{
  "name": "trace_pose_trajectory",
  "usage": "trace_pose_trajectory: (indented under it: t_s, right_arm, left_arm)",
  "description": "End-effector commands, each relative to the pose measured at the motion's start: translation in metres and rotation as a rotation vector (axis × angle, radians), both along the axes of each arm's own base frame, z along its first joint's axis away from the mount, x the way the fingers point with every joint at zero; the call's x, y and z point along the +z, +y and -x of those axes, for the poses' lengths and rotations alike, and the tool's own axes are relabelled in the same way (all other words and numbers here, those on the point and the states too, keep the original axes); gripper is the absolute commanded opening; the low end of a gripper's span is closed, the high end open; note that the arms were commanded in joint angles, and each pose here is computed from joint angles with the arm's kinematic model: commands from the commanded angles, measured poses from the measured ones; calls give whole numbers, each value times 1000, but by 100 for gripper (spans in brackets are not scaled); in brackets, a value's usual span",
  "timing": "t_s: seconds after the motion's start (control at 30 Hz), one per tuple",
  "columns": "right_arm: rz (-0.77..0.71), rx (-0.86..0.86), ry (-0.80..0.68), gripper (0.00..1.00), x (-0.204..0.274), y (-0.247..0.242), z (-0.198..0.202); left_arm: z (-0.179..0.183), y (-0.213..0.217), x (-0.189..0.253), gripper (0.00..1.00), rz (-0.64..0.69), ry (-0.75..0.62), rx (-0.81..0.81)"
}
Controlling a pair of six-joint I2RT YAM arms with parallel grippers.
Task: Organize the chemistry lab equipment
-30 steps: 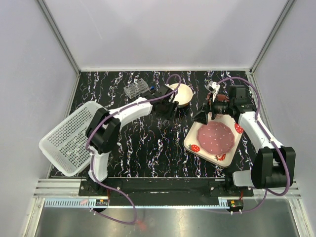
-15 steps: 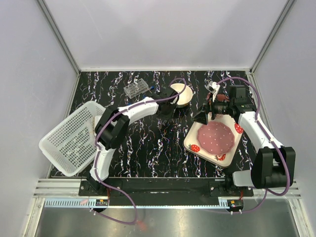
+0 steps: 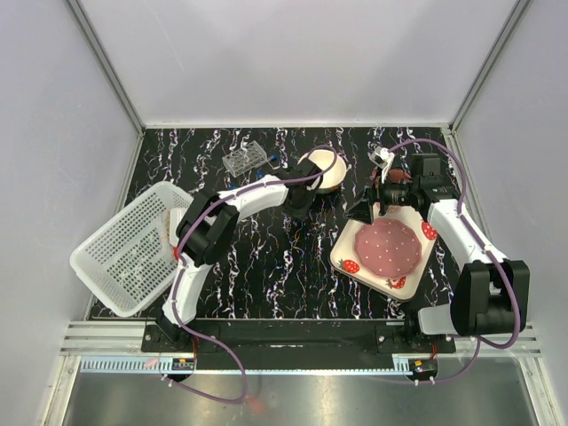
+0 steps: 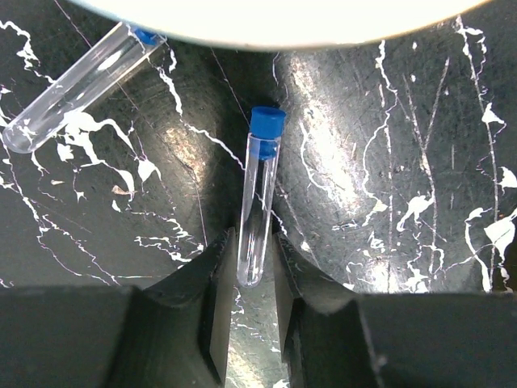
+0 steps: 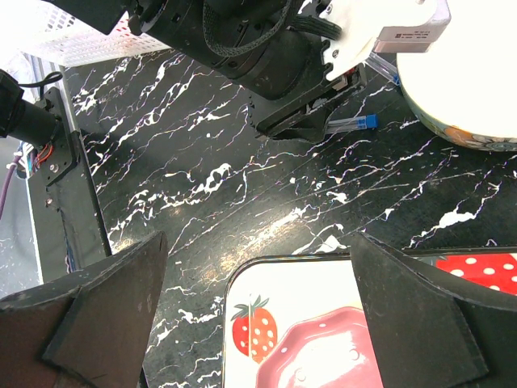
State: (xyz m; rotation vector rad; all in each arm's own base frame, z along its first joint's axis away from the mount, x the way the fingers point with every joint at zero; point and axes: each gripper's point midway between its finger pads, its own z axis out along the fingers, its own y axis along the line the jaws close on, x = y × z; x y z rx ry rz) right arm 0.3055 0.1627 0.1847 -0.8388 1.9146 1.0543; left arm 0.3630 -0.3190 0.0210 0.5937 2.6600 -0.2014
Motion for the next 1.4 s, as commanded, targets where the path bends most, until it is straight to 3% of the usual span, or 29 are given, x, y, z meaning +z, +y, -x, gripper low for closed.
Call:
trace_pose_trajectory:
  t_s: [0.0, 0.17, 0.37, 0.43, 0.47, 0.53, 0.57, 0.63, 0.7, 0.73, 0.8, 0.83, 0.97, 1.17, 1.37]
  right_arm:
    - [-19, 17, -36, 100, 6, 1, -3]
    - [-30, 27, -27, 100, 6, 3, -2]
    - [-109, 69, 60, 100, 7, 11, 6]
    - [-153, 92, 90, 100, 9, 16, 7]
    - [-178, 88, 129, 100, 10, 19, 5]
    - [-208, 115, 167, 100, 10, 28, 9]
    - [-224, 117, 186, 100, 12, 34, 8]
    - [-237, 122, 218, 100, 10, 45, 12]
    - [-253, 132, 235, 100, 11, 64, 17]
    - [-258, 131, 245, 100, 12, 71, 19]
    - [-287, 112, 276, 99, 13, 85, 22]
    - [-303, 101, 288, 99, 13, 87, 22]
    - [-383, 82, 346, 97, 21, 102, 26]
    - [-360, 185, 419, 95, 12, 131, 53]
    - [-339, 249, 476, 80, 5, 147, 66]
  left_arm:
    - [-8, -2, 9, 26, -5, -45, -1]
    - [-4, -4, 15, 3, 36, -49, 10]
    - [23, 2, 35, 0, 210, -87, 68]
    - [26, -10, 79, 1, 374, -168, 59]
    - [41, -2, 68, 1, 398, -136, 89]
    - [46, -10, 115, 1, 583, -212, 112]
    - [59, -2, 103, 1, 598, -190, 127]
    - [63, -5, 147, 1, 779, -262, 159]
    - [76, 4, 147, 1, 851, -264, 193]
    - [78, 3, 179, 1, 979, -308, 214]
    - [89, 12, 176, 1, 1049, -315, 254]
    - [92, 13, 202, 1, 1161, -348, 266]
    - [106, 19, 204, 1, 1244, -347, 307]
    - [104, 29, 218, 1, 1314, -378, 384]
    - [102, 30, 224, 1, 1342, -379, 408]
